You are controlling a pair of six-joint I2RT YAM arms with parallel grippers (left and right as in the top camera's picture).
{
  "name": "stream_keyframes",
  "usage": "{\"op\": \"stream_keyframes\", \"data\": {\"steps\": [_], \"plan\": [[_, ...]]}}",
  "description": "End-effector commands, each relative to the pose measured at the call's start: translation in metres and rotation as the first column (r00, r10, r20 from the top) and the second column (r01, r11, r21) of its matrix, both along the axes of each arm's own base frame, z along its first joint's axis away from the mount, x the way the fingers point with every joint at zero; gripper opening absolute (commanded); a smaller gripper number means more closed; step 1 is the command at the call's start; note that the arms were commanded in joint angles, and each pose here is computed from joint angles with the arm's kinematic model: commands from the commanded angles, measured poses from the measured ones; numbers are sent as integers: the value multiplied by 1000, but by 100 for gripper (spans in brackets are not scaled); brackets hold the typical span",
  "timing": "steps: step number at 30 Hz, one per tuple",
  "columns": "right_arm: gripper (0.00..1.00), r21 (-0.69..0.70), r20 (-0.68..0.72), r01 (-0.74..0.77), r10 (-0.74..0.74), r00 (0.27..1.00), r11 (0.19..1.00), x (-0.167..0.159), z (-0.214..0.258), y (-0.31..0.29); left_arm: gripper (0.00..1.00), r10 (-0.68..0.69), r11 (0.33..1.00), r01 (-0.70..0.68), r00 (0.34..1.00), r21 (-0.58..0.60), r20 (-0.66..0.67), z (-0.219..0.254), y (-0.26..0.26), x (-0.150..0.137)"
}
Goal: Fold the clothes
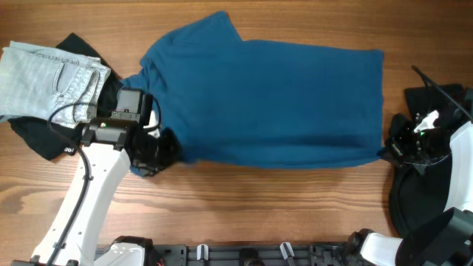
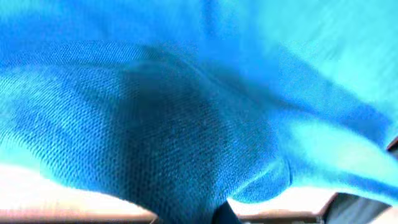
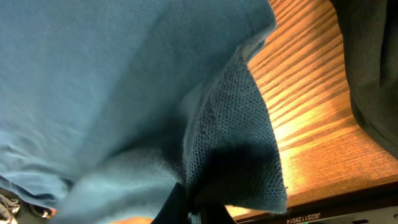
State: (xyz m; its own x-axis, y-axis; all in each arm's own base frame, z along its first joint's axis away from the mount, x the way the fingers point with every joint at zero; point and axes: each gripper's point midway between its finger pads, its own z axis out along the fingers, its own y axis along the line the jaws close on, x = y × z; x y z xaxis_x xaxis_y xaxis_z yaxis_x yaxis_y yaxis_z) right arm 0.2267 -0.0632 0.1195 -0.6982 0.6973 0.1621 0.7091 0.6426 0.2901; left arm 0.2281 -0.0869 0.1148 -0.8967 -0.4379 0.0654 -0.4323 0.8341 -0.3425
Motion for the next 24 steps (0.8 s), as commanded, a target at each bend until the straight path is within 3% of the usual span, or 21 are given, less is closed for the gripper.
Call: {"op": "stream_keyframes", "data": {"steps": [1, 3, 5, 7, 8, 14, 19, 24], "plan": [[4, -38, 19, -21, 22, 1000, 999, 2, 5, -5, 4, -39, 997, 33, 996, 73, 78, -5, 9, 23], [4, -40, 21, -25, 26, 999, 999, 2, 5, -5, 6, -49, 996, 43, 996, 80, 70, -14, 8, 30], [4, -43, 27, -24, 26, 999, 999, 4, 5, -6, 22, -49, 993, 42, 997, 109, 65, -23, 12, 37], [4, -49, 37, -24, 25, 999, 999, 6, 5, -7, 47, -99, 985, 89, 993, 149, 60, -32, 17, 41], [4, -49, 37, -24, 25, 999, 999, 6, 5, -7, 50, -113, 979, 106, 993, 174, 31, -36, 21, 36], [4, -77, 25, -26, 28, 999, 997, 4, 4, -12, 54, -96, 926, 125, 991, 356, -96, -48, 58, 7], [4, -79, 28, -26, 29, 999, 997, 5, 4, -12, 51, -96, 930, 84, 995, 358, 17, -66, 55, 31], [4, -80, 32, -24, 27, 999, 996, 6, 4, -13, 47, -97, 935, 85, 995, 344, 19, -90, 52, 37]]}}
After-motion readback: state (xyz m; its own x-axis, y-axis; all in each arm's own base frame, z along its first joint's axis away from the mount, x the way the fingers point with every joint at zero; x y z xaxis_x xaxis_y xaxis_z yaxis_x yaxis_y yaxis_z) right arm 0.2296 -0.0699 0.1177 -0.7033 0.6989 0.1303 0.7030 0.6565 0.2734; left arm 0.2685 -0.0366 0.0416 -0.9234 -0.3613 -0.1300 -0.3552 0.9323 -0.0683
